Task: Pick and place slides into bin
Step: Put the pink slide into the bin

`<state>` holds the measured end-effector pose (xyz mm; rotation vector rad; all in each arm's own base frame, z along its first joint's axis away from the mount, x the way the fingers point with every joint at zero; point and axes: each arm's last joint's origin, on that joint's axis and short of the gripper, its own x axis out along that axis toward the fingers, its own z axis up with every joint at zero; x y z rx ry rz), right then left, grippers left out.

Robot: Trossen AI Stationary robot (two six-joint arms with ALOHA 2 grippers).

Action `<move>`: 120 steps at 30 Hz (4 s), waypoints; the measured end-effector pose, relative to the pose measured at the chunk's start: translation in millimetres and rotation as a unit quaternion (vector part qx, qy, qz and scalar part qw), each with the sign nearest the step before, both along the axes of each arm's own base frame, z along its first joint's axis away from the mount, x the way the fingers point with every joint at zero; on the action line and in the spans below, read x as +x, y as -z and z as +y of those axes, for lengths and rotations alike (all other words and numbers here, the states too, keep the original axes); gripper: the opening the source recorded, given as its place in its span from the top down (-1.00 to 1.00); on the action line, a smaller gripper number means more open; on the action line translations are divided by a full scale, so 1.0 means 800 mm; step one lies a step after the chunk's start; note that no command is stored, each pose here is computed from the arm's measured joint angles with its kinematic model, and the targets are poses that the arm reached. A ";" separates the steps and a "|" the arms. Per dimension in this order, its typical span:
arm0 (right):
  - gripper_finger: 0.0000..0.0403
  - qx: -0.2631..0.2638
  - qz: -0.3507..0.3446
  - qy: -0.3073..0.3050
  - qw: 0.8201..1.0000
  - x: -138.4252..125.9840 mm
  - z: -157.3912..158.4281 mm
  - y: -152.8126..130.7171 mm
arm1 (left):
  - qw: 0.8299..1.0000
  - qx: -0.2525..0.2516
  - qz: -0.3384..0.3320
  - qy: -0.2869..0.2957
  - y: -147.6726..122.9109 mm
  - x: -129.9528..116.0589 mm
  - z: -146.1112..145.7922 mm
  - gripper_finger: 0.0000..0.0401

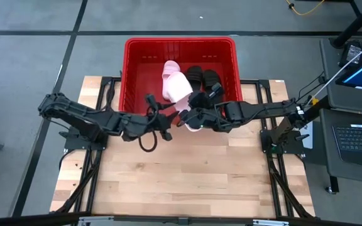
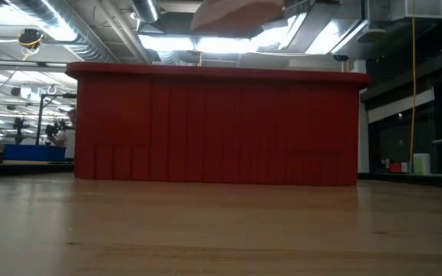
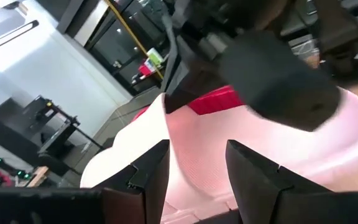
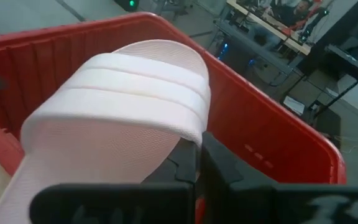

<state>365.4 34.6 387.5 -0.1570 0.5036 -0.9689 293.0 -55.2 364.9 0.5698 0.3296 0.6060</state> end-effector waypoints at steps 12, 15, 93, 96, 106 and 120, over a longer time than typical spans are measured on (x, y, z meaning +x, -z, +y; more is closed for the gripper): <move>0.95 -0.013 0.005 -0.015 1.000 0.004 0.001 -0.004 | 0.999 -0.004 -0.015 -0.041 -0.003 0.005 0.030 0.24; 0.95 -0.016 0.009 -0.016 1.000 0.004 0.001 -0.004 | 0.999 -0.002 -0.009 -0.051 -0.002 0.005 0.038 0.24; 0.98 -0.019 0.037 -0.079 0.996 -0.040 -0.001 -0.046 | 0.991 0.003 0.078 -0.109 -0.040 -0.104 0.150 0.98; 0.98 -0.020 0.055 -0.081 0.995 -0.047 -0.002 -0.046 | 0.990 -0.001 0.082 -0.117 -0.032 -0.111 0.162 0.98; 0.99 0.019 0.119 -0.062 0.991 -0.062 -0.024 -0.014 | 0.990 -0.006 0.059 -0.127 0.034 -0.115 0.213 0.98; 0.99 0.066 0.038 -0.256 0.964 -0.080 -0.088 0.000 | 0.985 -0.025 0.070 -0.156 0.066 -0.127 0.269 0.98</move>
